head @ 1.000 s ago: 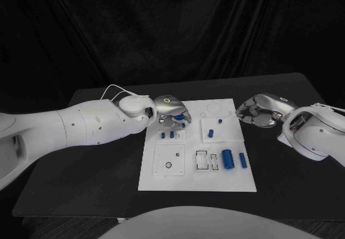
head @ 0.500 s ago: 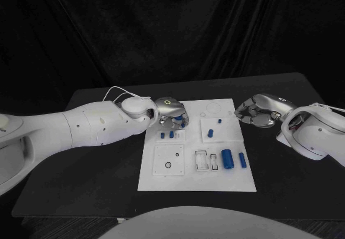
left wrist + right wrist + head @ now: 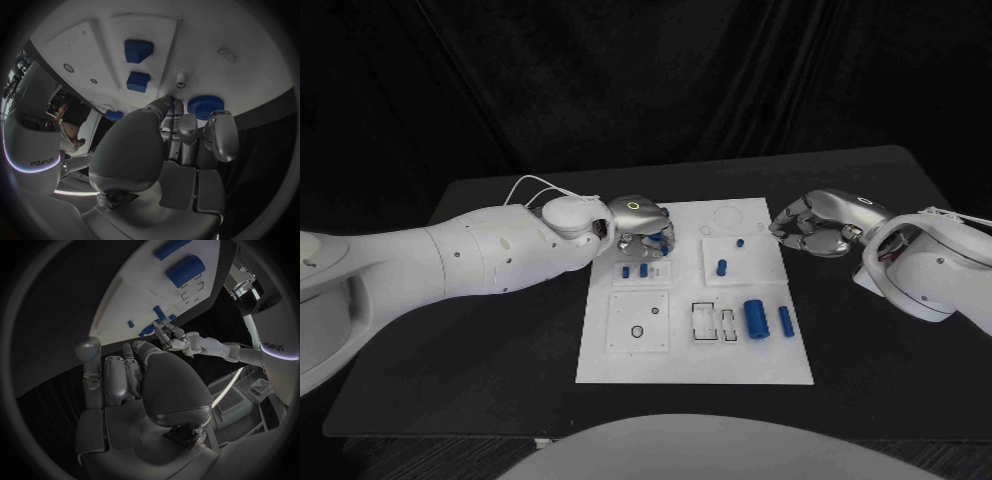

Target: Assemble the parts on the task board

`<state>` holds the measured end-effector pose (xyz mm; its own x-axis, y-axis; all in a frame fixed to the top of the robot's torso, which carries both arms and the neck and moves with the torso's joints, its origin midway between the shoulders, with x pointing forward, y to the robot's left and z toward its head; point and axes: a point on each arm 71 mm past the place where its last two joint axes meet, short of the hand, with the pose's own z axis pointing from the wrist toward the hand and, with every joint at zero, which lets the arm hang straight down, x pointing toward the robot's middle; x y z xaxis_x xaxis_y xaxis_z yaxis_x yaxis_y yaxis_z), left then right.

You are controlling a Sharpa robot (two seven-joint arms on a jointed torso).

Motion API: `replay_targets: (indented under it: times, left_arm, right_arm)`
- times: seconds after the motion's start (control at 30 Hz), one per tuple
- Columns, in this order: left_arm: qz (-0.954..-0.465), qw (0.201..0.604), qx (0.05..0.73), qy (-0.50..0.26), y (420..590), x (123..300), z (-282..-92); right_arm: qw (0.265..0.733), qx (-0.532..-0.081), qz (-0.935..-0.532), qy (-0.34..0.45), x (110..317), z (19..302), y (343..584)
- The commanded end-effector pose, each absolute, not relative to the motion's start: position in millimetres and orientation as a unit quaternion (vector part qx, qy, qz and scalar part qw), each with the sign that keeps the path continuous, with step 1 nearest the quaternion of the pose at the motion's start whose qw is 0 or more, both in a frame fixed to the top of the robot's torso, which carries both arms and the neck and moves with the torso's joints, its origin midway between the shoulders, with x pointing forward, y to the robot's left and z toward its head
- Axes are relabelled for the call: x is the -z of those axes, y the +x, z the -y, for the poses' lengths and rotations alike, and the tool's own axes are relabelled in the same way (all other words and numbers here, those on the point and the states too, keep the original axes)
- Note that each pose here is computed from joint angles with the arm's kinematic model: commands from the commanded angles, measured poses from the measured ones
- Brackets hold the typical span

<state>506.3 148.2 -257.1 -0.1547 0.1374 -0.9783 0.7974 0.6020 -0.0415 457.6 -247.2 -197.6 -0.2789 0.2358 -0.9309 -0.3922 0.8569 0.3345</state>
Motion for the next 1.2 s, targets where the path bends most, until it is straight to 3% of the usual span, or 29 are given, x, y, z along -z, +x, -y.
replay_targets:
  times: [0.03, 0.43, 0.9, 1.2]
  left_arm:
    - [-0.678, 0.568, 0.314, 0.345, 502.4, 257.3, -146.8]
    - [-0.634, 0.599, 0.34, 0.352, 492.4, 248.5, -157.9]
    - [-0.65, 0.607, 0.314, 0.333, 487.5, 231.9, -197.1]
    - [-0.674, 0.587, 0.3, 0.332, 490.3, 233.6, -206.2]
  right_arm:
    - [0.598, -0.266, -0.754, -0.052, 198.0, 245.7, 456.5]
    - [0.597, -0.265, -0.756, -0.051, 198.6, 246.1, 456.2]
    - [0.592, -0.26, -0.761, -0.049, 200.2, 247.7, 455.7]
    - [0.587, -0.26, -0.765, -0.047, 202.1, 248.3, 454.8]
